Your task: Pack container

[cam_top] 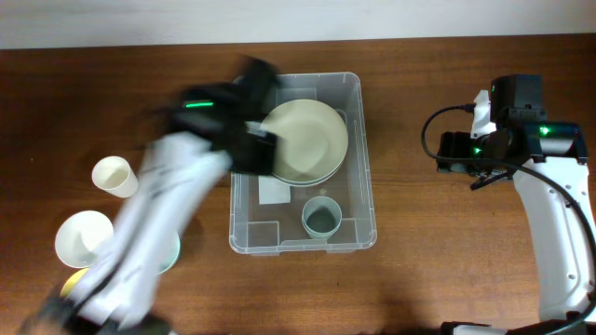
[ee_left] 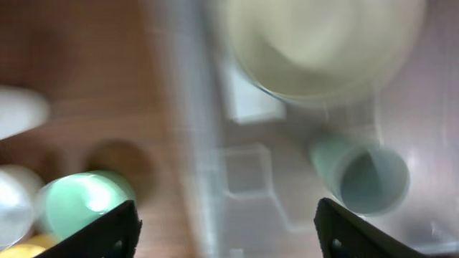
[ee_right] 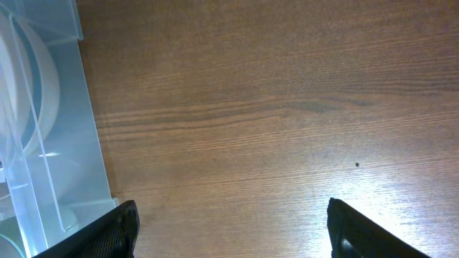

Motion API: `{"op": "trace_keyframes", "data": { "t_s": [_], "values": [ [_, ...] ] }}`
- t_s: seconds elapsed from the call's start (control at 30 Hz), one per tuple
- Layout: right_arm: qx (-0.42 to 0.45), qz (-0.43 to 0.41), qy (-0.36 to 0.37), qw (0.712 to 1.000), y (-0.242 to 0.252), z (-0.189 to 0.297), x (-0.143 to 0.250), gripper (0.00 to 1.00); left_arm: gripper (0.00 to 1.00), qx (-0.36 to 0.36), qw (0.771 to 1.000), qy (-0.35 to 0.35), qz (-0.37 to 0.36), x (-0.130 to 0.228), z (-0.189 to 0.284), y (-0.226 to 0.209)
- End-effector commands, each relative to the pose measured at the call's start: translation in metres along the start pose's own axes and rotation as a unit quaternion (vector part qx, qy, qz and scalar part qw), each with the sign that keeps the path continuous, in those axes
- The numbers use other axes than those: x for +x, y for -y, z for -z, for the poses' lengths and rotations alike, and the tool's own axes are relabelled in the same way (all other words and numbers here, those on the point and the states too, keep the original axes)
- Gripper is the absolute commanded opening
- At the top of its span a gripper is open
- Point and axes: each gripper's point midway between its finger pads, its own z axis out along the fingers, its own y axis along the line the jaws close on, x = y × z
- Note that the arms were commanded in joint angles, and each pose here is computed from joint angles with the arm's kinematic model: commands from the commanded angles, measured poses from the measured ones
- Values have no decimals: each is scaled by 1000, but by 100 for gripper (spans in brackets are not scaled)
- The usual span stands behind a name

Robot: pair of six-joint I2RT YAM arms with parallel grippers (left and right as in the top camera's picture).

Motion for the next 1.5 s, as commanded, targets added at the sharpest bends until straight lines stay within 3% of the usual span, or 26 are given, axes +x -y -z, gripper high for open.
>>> {"op": "trace_keyframes", "data": {
  "t_s": [0.0,0.1,0.3,0.47,0.77,0.83,0.93,1.07,1.17,1.33,1.47],
  "values": [
    [6,-3,2,1000,1,1,0,79,86,-50,987,91,127,-4,56,-87],
    [6,-3,2,1000,1,1,0,79,94,-90,976,78,182,3,50,-152],
    [6,-3,2,1000,1,1,0,79,96,-76,964,-16,255,9,-43,-222],
    [6,-3,2,1000,1,1,0,79,95,-69,960,-86,258,9,-115,-247],
    [6,-2,3,1000,1,1,-1,79,94,-60,958,-133,248,9,-193,-255],
    [6,-2,3,1000,1,1,-1,80,89,-60,957,-140,248,11,-202,-255],
    [6,-2,3,1000,1,1,-1,80,69,-59,955,-150,248,14,-217,-256],
    [8,-2,3,1000,2,1,-1,80,25,-58,955,-151,248,14,-219,-256],
    [8,-2,3,1000,2,1,-1,80,1,-58,955,-152,248,14,-218,-256],
    [8,-2,3,1000,2,1,-1,80,1,-59,958,-139,243,4,-208,-254],
    [8,-2,3,1000,2,1,-1,80,1,-29,976,-63,207,-41,-148,-217]
  ]
}}
